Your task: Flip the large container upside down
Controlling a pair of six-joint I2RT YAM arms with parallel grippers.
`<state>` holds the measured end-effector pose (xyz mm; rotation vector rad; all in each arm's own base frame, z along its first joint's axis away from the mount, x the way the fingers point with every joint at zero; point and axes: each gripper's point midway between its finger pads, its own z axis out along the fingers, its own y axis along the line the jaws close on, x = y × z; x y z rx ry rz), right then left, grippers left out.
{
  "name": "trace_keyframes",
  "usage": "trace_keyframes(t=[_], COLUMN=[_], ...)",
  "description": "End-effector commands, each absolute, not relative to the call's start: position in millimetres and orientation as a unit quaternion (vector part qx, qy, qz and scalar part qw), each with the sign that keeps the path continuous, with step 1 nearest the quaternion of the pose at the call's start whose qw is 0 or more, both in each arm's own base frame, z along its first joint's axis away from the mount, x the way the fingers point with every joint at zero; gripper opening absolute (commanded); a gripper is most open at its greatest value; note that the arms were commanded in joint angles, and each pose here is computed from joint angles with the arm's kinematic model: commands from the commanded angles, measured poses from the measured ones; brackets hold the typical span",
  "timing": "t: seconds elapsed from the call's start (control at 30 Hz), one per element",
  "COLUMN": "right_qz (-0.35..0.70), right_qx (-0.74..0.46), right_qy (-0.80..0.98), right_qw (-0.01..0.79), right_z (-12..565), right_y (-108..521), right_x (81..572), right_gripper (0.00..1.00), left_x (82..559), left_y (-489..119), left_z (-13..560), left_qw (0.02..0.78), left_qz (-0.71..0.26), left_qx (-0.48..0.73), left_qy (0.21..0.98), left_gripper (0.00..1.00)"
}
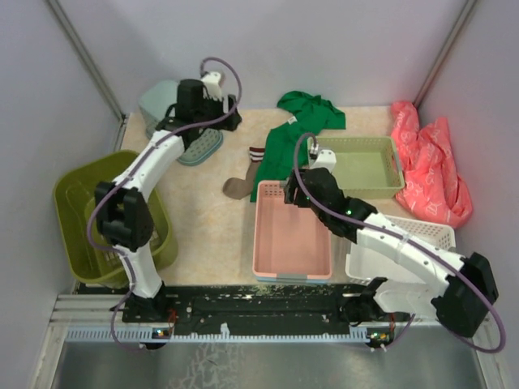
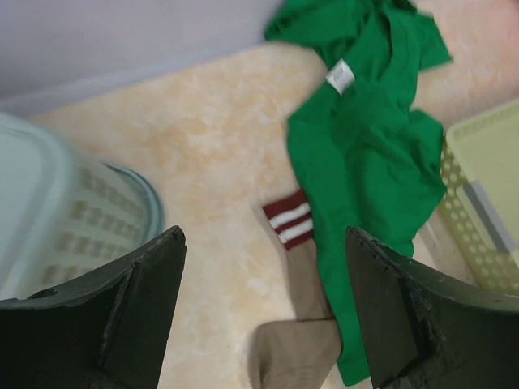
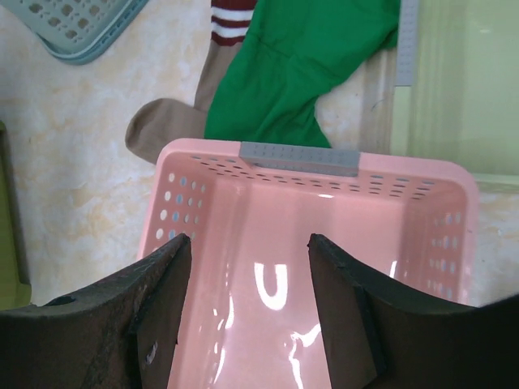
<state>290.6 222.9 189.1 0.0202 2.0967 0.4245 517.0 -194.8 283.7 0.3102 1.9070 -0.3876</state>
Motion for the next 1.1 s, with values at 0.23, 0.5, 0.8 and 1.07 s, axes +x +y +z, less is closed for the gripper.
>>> trace_keyframes(t=[0.23, 0.5, 0.8, 1.07], right_qz=[0.109, 0.073, 0.079, 0.077], right_qx=[0.095, 0.108, 0.118, 0.127], right_qy=[0.822, 0.81, 0.817, 0.813], right_qw=[0.551, 0.571, 0.559, 0.563], right_z=[223.0, 239.4, 238.2, 234.7], right_y=[140.3, 113.3, 112.1, 112.0], right_x=[266.4, 258.1, 253.3, 256.1], right_gripper=[0.61, 0.61, 0.61, 0.61], left_x=[565.3, 616.2, 675.6, 609.1], left_y=[-196.6, -162.5, -171.9, -210.4], left_z=[182.1, 180.5, 189.0, 265.6], left_qw=[0.514, 0.551, 0.584, 0.595], left_qz=[-0.12, -0.121, -0.151, -0.219], left_qx=[0.101, 0.038, 0.025, 0.08], left_qy=[0.844, 0.825, 0.797, 0.769], left_gripper=[0.87, 0.88, 0.92, 0.95])
